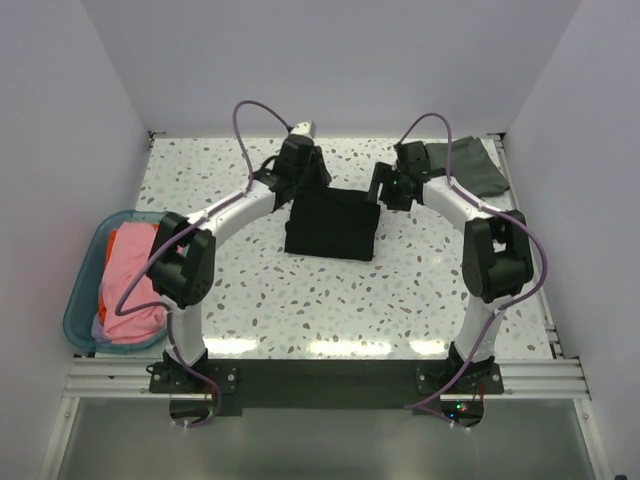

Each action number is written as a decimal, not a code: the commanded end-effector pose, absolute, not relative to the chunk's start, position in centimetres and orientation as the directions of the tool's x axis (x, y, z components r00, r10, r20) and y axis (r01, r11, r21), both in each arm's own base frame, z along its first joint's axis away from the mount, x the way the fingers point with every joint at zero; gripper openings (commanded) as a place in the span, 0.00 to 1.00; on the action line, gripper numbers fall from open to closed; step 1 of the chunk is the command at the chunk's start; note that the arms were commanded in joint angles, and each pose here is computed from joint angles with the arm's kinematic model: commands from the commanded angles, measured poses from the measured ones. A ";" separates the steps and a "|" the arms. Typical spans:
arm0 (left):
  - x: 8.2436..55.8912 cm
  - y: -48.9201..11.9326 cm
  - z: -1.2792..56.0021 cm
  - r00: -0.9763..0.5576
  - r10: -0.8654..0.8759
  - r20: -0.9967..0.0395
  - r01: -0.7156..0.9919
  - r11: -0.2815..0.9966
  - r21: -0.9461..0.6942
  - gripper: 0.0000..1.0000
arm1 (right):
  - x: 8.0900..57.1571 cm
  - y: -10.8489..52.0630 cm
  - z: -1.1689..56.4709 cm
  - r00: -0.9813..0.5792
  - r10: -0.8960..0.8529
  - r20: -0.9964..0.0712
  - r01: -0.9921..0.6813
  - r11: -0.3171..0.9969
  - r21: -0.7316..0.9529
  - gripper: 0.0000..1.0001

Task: Fold and stack the t-shirts
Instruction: Fold the tshirt, then neatly place the folded tshirt to the corner

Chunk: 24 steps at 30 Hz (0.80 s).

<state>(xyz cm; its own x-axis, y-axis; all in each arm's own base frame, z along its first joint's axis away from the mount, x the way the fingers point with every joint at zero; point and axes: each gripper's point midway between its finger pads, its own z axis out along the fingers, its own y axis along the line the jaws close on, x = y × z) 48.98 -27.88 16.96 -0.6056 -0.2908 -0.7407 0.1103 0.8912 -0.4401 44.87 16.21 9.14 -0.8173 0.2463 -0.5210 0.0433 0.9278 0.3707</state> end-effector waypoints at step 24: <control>35.9 -37.3 3.6 -0.811 -0.003 -0.585 0.234 0.915 -0.329 0.24 | 40.9 18.1 -0.8 -0.901 0.199 -0.385 0.070 0.943 0.325 0.68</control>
